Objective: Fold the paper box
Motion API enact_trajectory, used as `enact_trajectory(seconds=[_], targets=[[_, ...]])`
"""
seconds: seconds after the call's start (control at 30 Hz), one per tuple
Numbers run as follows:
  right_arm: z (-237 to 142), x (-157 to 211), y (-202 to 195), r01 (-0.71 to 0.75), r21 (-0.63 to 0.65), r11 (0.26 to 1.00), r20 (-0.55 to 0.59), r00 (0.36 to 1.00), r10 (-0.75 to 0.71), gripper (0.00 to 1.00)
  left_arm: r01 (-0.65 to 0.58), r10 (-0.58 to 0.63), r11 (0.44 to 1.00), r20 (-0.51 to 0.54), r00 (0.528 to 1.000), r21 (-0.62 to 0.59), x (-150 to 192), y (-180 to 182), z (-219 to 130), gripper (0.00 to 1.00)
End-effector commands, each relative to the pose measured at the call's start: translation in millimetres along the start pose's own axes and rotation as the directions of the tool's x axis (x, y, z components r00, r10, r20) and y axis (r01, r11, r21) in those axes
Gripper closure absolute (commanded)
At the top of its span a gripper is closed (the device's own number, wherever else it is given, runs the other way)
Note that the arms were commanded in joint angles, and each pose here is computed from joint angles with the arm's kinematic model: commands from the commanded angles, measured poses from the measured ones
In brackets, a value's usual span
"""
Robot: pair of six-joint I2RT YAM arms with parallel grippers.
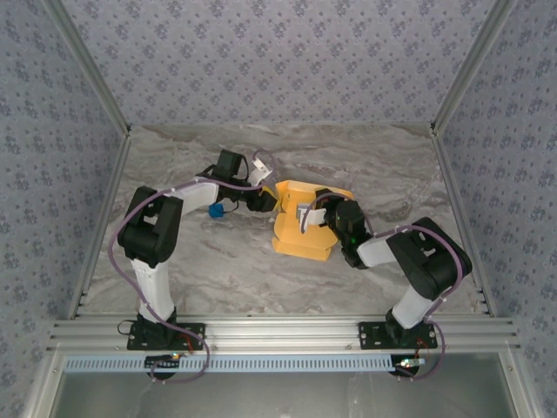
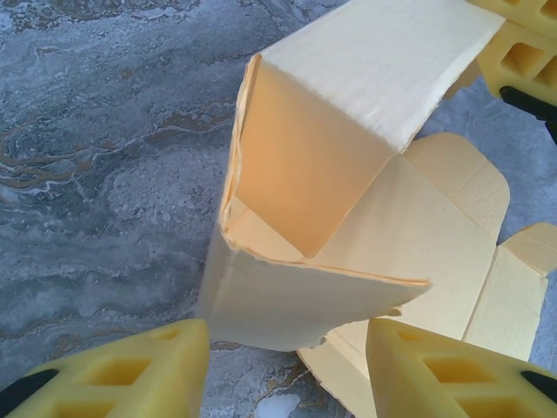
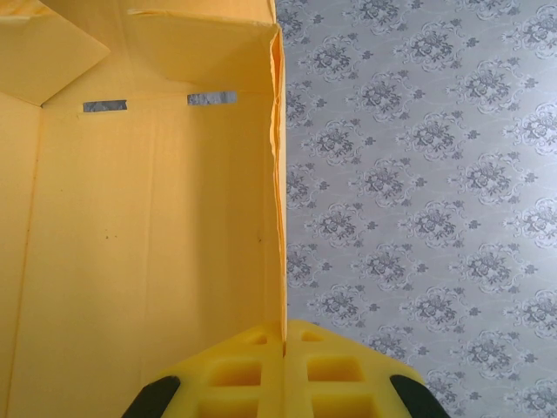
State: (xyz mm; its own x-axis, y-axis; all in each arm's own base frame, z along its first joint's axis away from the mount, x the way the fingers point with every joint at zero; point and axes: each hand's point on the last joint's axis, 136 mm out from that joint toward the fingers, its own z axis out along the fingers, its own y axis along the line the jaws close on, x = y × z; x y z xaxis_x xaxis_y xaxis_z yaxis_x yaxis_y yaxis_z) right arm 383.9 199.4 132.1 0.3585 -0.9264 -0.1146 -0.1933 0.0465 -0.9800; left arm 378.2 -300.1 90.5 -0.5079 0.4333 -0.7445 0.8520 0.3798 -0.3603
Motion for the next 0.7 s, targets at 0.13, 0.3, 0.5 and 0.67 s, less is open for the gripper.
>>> enact_trajectory(seconds=[0.13,0.3,0.5,0.67], targets=[[1.0,3.5,1.9,-0.019,-0.003,1.000,-0.022,1.000,0.019,1.00,-0.033,0.032,0.998,0.021,0.999,0.045,-6.3,-7.4,-2.7,0.49],[2.0,4.9,2.2,-0.019,-0.007,1.000,-0.028,0.999,0.019,1.00,-0.023,0.023,1.000,0.044,0.999,0.012,-4.0,-5.6,-18.1,0.46],[2.3,6.4,1.6,-0.017,-0.006,1.000,-0.032,0.999,0.017,1.00,0.005,0.000,0.999,0.089,0.996,-0.050,-4.6,2.9,-43.7,0.42],[1.7,5.7,-0.4,-0.018,-0.005,1.000,-0.029,0.999,0.018,1.00,0.080,-0.067,0.990,0.117,0.991,-0.113,-3.8,28.2,-54.1,0.43]])
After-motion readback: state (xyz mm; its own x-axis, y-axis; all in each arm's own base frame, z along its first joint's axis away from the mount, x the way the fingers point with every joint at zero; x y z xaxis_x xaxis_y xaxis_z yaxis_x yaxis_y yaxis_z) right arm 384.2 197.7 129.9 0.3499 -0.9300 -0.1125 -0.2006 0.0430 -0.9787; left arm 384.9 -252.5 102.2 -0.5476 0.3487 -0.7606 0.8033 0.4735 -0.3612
